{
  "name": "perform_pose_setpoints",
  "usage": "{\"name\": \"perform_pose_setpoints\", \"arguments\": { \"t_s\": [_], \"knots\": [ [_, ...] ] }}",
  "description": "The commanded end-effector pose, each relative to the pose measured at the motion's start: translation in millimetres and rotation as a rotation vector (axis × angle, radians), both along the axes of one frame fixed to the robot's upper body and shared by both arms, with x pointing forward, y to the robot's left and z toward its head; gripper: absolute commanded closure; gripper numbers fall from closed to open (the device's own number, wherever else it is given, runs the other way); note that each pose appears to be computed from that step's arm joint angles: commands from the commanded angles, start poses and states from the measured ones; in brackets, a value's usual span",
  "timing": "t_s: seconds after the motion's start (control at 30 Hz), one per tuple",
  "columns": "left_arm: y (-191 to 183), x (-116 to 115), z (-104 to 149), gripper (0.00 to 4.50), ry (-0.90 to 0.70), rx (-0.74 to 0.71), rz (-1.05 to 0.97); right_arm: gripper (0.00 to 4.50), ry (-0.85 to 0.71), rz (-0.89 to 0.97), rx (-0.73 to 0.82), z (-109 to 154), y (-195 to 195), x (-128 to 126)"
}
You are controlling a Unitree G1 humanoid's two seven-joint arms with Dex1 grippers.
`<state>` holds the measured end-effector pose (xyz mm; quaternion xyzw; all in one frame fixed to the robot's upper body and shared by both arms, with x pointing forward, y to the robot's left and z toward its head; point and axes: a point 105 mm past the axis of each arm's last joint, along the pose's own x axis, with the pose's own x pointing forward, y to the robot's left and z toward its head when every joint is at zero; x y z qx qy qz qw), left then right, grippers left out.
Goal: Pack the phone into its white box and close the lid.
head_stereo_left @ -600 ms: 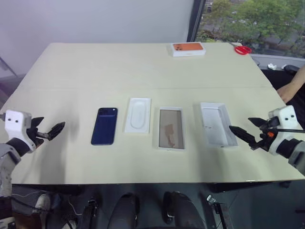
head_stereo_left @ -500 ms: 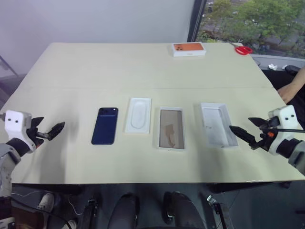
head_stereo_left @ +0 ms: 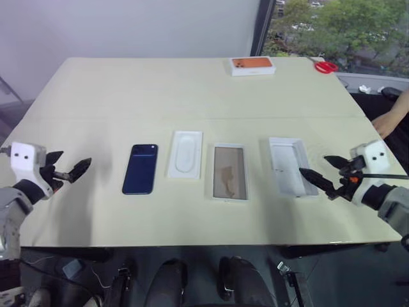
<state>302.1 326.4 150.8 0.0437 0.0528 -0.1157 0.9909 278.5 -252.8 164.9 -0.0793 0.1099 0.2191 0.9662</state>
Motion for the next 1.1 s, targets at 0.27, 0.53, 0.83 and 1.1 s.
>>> {"name": "perform_pose_setpoints", "arguments": {
  "t_s": [0.27, 0.53, 0.83, 1.1],
  "knots": [
    [-89.5, 23.0, 21.3, 0.0, -0.025, -0.087, -0.193, 0.03, -0.114, 0.214, -0.011, 24.7, 57.2, -0.2],
    [-158.9, 52.4, 19.2, 0.0, 0.212, -0.216, -0.219, 0.03, -0.143, 0.412, -0.035, 26.6, 117.9, -11.7],
    [-200.8, 61.5, 16.7, 0.0, 0.495, -0.331, -0.191, 0.03, -0.129, 0.411, -0.027, 20.4, 121.2, -19.3],
    [-194.3, 65.1, 0.5, 0.0, 0.629, -0.298, -0.078, 0.03, -0.119, 0.393, -0.034, 18.3, 116.6, -19.4]
  ]
}}
